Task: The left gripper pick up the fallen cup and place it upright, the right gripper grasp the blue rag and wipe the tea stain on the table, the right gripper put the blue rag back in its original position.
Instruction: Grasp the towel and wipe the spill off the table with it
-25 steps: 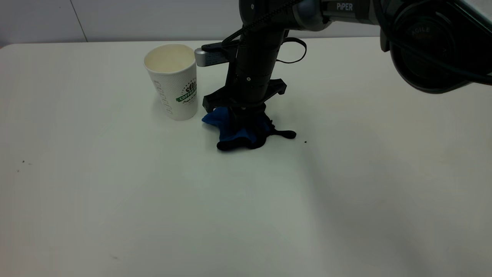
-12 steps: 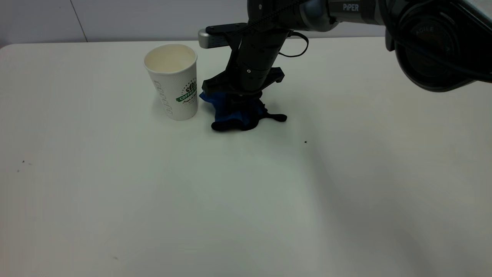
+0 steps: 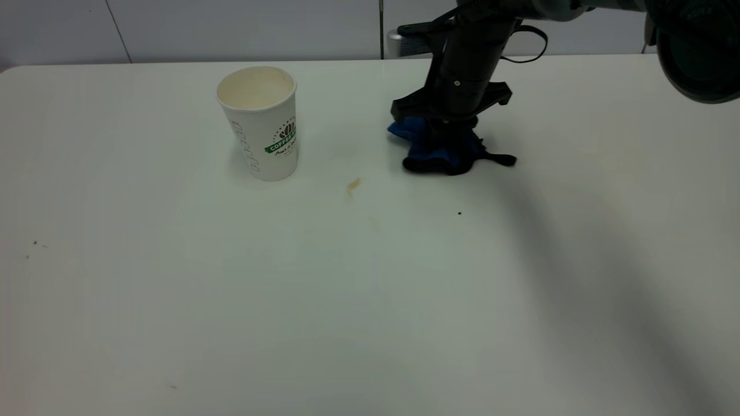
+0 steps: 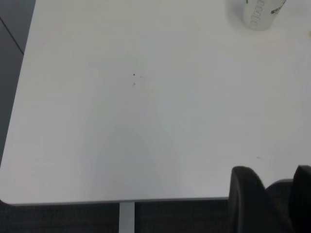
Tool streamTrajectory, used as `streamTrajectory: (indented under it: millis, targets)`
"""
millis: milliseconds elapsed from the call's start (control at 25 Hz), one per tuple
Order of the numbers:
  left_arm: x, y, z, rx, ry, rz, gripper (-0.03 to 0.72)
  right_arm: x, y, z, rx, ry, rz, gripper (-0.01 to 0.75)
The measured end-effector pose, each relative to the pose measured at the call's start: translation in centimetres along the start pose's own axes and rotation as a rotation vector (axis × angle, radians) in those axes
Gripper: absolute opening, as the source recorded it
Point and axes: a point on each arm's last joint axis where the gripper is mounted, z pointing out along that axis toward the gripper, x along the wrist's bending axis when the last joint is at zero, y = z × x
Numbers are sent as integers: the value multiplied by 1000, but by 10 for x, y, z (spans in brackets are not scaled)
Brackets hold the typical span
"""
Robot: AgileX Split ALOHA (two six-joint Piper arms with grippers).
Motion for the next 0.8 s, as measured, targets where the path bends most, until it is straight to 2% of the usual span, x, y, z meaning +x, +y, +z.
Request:
streamTrajectory:
  millis: [160, 320, 560, 800]
  targets:
    - [0, 0, 0, 0, 0, 1, 241, -12, -5, -3, 71, -17, 15, 69]
    - [0, 0, 0, 0, 0, 1, 241, -3, -4, -2, 54, 3, 14, 69]
    - [0, 0, 0, 0, 0, 2, 241, 53, 1, 4, -66, 119, 8, 70]
    - [0, 0, 0, 0, 0, 2, 241, 96, 1, 5, -138, 162, -41, 70]
